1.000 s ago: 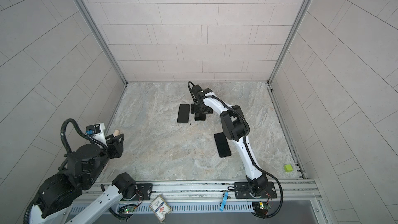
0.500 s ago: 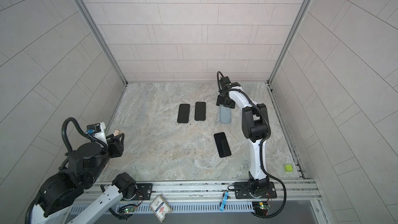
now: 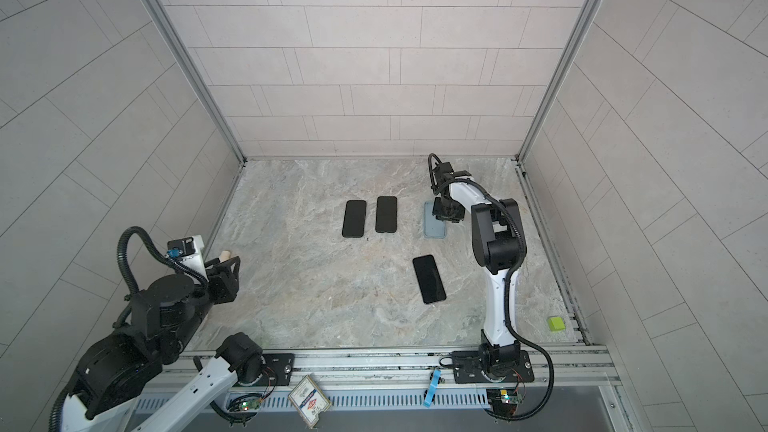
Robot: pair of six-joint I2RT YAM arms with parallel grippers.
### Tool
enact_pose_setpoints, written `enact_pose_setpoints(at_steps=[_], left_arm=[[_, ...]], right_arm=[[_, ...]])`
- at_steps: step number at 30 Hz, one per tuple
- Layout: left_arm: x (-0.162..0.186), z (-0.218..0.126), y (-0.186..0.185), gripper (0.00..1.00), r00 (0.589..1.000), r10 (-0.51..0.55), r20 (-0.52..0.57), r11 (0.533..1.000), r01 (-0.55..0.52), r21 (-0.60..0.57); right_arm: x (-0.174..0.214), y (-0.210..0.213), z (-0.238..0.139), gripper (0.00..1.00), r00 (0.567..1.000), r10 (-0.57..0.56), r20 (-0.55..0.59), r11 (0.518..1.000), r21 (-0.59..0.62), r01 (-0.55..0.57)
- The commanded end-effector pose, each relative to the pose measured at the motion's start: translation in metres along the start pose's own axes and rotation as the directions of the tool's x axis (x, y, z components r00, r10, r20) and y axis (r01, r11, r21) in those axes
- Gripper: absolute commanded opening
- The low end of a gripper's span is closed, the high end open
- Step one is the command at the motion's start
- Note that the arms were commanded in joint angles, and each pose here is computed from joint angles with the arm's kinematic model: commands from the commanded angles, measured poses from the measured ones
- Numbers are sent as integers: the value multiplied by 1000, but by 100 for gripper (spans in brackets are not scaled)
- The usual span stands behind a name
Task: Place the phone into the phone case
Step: 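Set the cased phone down and move the right gripper over the light-blue case, then grasp the light-blue case edge with the right gripper and set it nearer the robot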
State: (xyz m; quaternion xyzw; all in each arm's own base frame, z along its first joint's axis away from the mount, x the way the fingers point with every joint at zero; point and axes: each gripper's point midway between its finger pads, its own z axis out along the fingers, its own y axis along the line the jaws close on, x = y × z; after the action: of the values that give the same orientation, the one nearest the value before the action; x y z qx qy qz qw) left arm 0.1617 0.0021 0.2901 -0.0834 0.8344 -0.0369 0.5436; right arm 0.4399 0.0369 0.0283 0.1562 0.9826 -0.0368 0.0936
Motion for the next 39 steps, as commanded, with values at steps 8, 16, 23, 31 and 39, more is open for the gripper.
enact_pose_setpoints(at_steps=[8,16,23,31,39], left_arm=[[1,0,2,47,1000,0,9,1000,0,-7],[1,3,0,47,1000,6,-6,1000,-6,-11],[1,4,2,47,1000,2,-5,1000,-3,-20],[2,6,0,47,1000,5,-14,1000,-5,-21],[3,7,1,47,1000,6,-17,1000,-6,-28]], right_arm=[[-2,15,-82,0,977,-88,195,995,-22,94],[74,121,-183,0,839,-413,353,864,-140,484],[205,182,-217,2,353,-830,431,444,129,887],[245,159,-165,0,424,-830,361,459,13,888],[256,155,-132,2,385,-881,276,408,30,912]])
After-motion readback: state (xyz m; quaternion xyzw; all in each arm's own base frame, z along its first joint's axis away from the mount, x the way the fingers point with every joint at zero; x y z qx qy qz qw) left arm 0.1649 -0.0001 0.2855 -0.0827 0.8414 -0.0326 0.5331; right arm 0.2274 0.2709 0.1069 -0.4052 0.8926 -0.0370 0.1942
